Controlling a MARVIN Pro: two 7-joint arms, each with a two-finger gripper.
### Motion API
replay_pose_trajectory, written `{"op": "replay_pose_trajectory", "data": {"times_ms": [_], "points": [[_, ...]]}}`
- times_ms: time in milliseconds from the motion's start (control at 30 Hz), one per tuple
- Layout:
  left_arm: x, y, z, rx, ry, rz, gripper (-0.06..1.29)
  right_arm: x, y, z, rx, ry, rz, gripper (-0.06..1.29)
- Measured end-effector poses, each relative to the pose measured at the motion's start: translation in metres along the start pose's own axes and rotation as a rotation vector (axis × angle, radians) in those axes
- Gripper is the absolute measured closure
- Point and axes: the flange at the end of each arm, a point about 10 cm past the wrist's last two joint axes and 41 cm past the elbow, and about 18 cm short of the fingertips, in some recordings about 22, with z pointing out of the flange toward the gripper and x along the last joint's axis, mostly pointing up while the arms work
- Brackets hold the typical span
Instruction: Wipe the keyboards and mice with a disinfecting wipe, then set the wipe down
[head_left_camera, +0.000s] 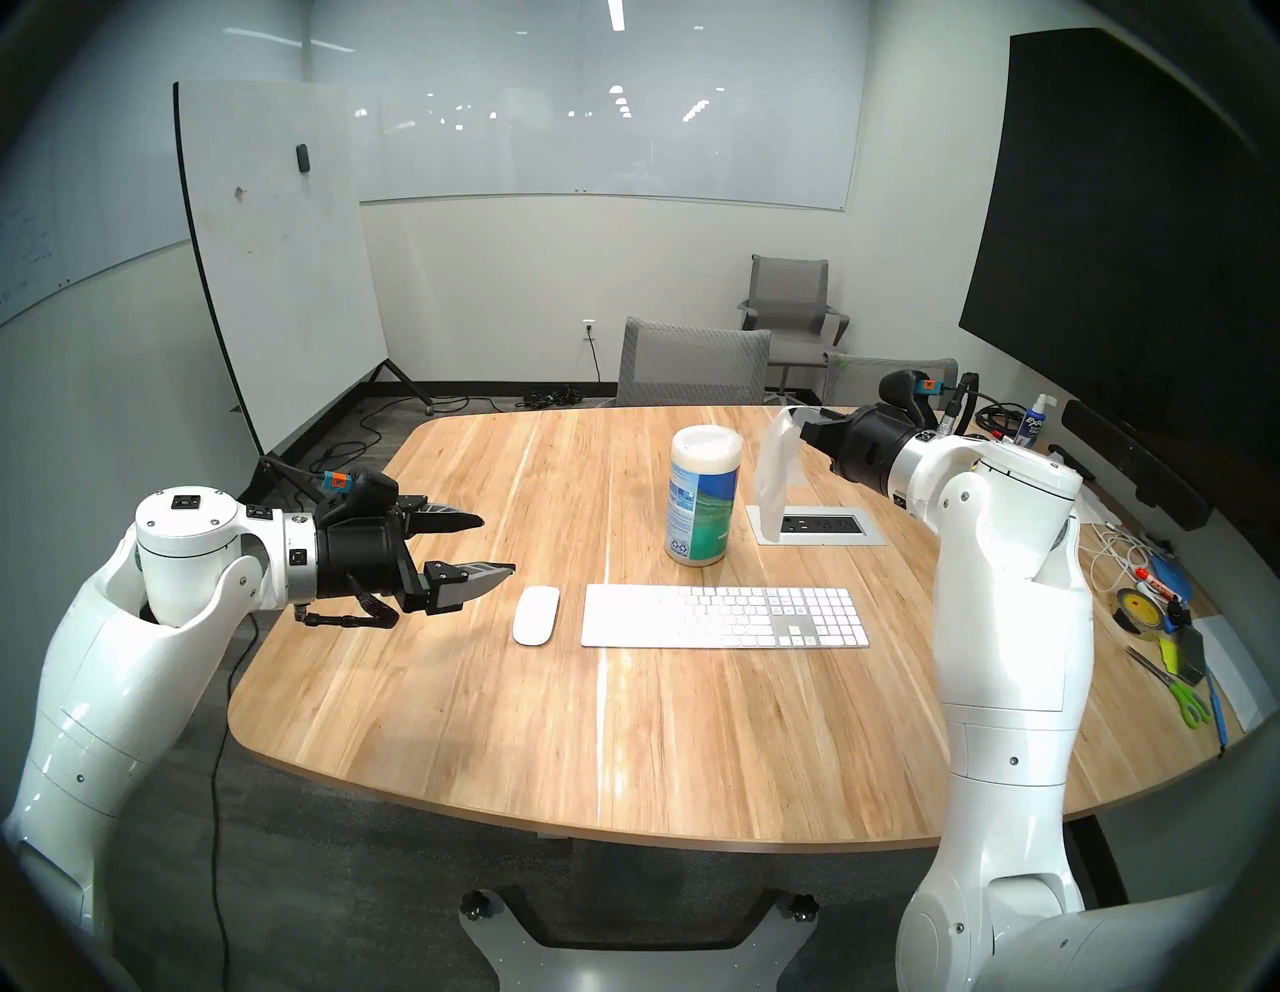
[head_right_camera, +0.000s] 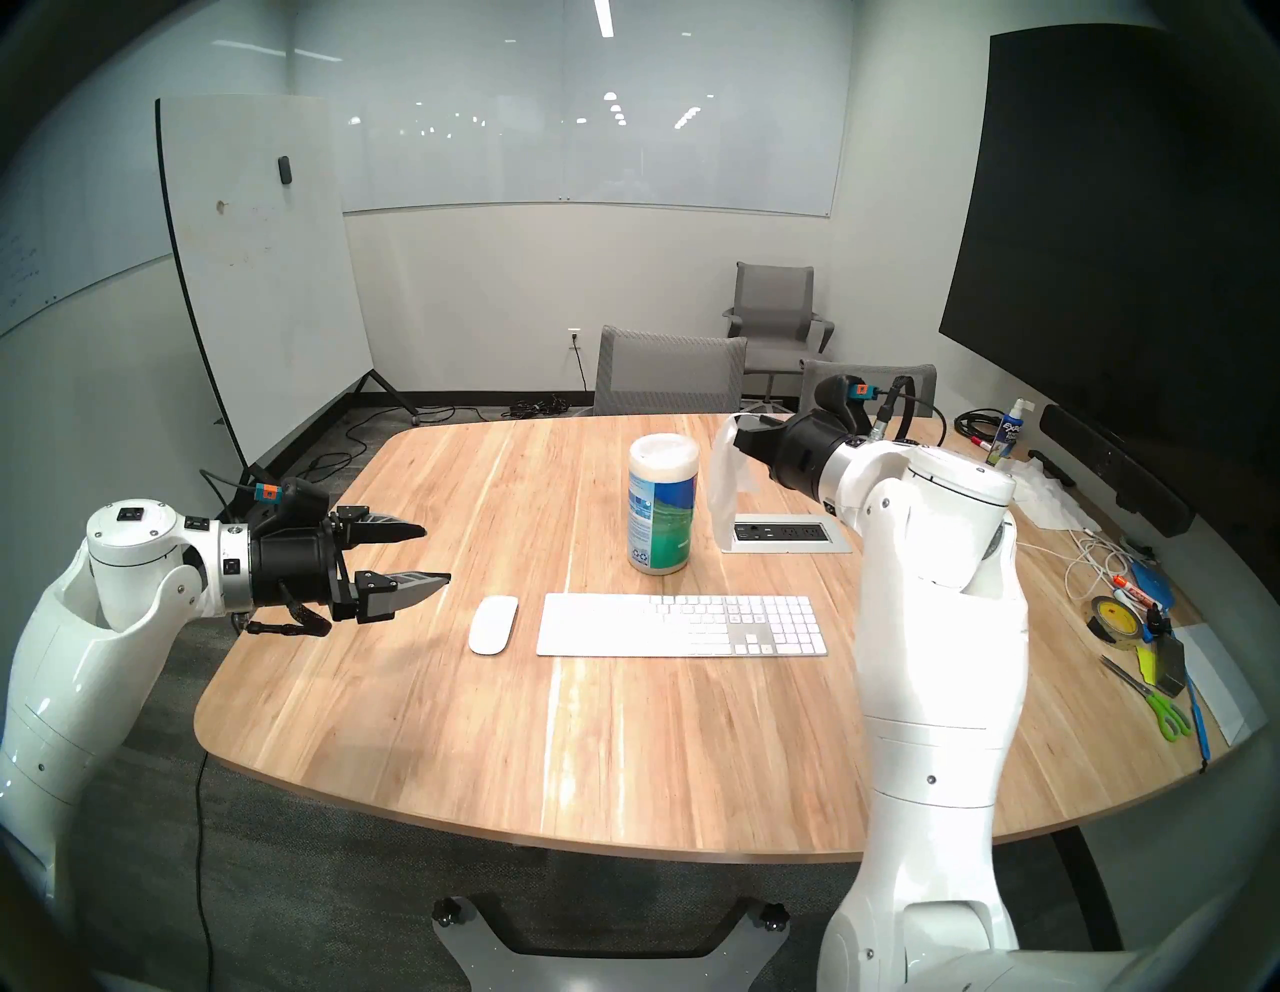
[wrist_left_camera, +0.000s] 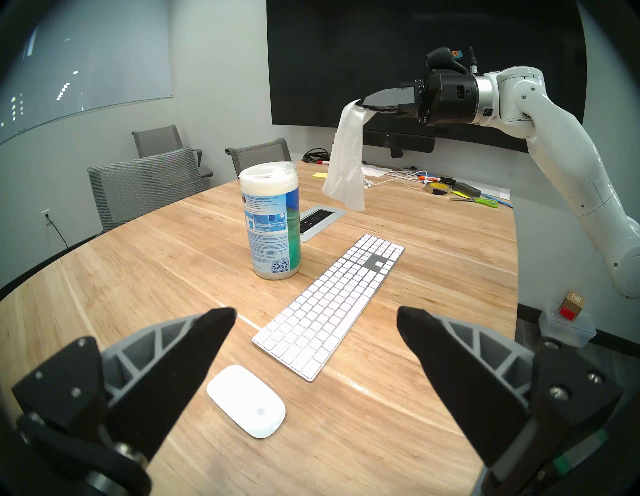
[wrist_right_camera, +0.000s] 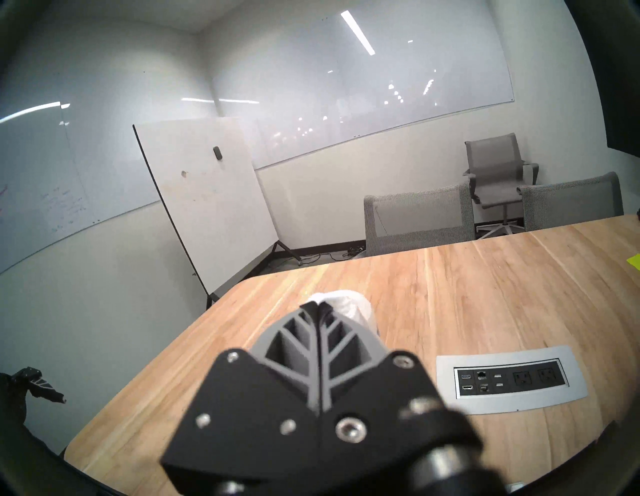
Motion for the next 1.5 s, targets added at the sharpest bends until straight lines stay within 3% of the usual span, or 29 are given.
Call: {"op": "replay_pose_trajectory", "data": {"times_ms": [600, 1100, 1500], "points": [[0.0, 0.0, 0.0, 0.0, 0.0, 0.0, -0.04, -0.008, 0.006, -0.003, -0.009, -0.175, -0.174, 1.25], [0.0, 0.0, 0.0, 0.0, 0.0, 0.0, -0.04, -0.033, 0.01, 0.008, -0.053, -0.3, -0.297, 1.25], [0.0, 0.0, 0.0, 0.0, 0.0, 0.0, -0.04, -0.054, 0.032, 0.006, -0.093, -0.41, -0.37, 1.25]]}}
